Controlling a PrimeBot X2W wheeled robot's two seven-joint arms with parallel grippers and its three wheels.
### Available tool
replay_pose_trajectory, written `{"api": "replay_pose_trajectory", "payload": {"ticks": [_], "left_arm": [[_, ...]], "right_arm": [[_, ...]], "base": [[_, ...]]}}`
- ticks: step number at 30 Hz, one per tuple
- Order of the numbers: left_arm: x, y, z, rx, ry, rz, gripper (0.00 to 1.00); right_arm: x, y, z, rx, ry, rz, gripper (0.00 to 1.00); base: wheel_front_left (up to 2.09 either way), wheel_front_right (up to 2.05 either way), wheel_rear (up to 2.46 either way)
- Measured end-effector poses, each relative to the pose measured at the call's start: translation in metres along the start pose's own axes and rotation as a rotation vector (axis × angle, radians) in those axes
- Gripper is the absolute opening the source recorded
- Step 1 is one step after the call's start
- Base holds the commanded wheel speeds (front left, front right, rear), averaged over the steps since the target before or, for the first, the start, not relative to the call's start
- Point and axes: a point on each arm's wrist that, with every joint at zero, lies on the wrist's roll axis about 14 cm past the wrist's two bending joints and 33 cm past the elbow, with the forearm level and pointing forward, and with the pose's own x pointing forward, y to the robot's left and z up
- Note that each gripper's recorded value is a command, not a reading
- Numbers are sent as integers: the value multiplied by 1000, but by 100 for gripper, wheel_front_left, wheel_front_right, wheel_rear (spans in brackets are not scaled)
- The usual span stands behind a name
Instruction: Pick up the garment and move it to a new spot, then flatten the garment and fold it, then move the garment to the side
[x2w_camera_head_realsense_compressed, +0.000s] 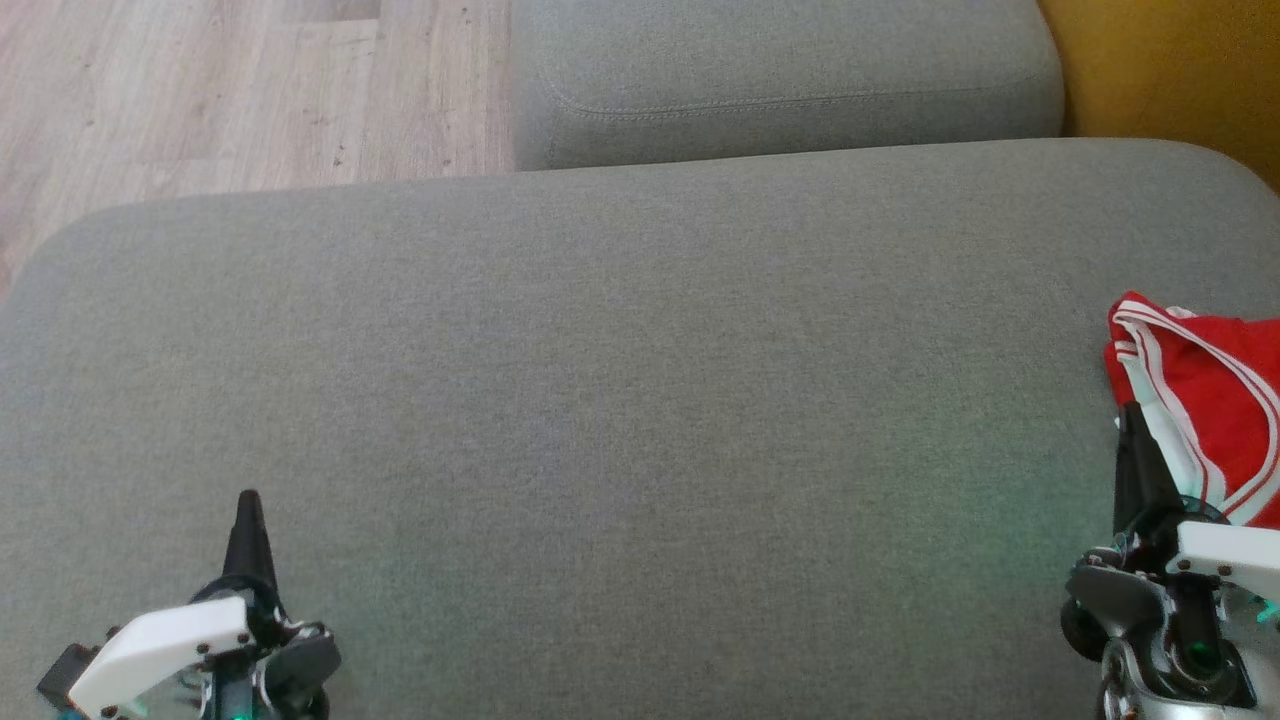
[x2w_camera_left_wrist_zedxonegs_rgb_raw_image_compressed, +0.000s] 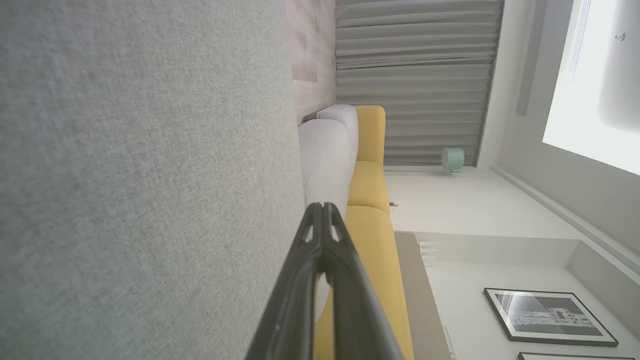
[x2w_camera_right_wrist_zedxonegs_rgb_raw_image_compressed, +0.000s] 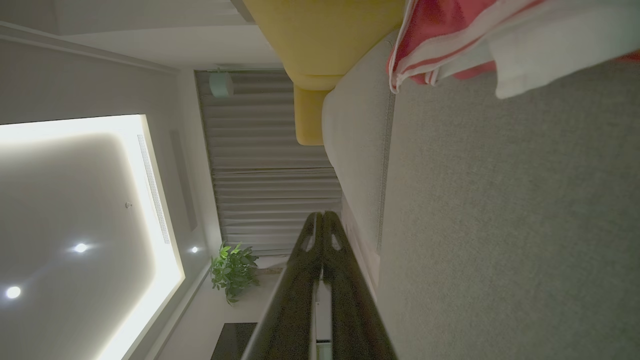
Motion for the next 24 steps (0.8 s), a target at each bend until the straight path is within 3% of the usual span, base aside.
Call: {"api": "replay_pose_trajectory", "payload": {"ticks": [24], "left_arm": [[0, 0, 0, 0, 0, 0, 0]], "right_arm": [[0, 0, 0, 0, 0, 0, 0]], "base": [[0, 0, 0]]}}
